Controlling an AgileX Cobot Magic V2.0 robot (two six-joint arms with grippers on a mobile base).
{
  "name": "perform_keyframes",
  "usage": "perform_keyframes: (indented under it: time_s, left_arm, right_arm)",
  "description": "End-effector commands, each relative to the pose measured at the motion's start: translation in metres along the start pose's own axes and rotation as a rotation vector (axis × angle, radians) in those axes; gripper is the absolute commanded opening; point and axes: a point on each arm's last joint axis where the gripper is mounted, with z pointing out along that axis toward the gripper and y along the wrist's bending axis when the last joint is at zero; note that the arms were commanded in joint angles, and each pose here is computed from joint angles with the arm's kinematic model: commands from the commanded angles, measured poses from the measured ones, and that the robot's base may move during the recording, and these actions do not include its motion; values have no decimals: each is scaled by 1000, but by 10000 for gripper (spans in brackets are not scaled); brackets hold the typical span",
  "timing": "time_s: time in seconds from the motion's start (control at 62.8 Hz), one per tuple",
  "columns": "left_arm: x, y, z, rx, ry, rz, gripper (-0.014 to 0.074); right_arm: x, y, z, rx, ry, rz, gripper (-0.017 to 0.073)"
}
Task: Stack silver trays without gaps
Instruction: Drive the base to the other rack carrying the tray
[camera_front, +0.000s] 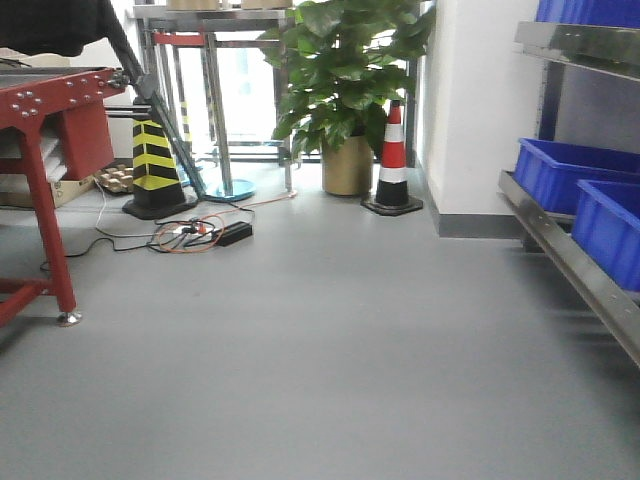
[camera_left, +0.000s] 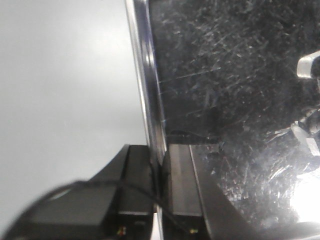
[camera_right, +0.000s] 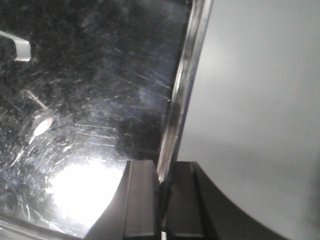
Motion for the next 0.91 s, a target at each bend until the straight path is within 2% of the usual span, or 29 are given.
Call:
perform_keyframes:
  time_s: [0.0,0.255,0.892]
  left_arm:
    - [6,-5,-22,66,-2,10,-48]
    - [6,-8,-22,90,5,4,-48]
    - [6,-8,-22,92,6,3,-48]
  right_arm:
    - [8,2,-27,-38,15,-25,55]
    - [8,2,-27,-38,13,-25,55]
    - [7,1,-27,-37,9,-20,55]
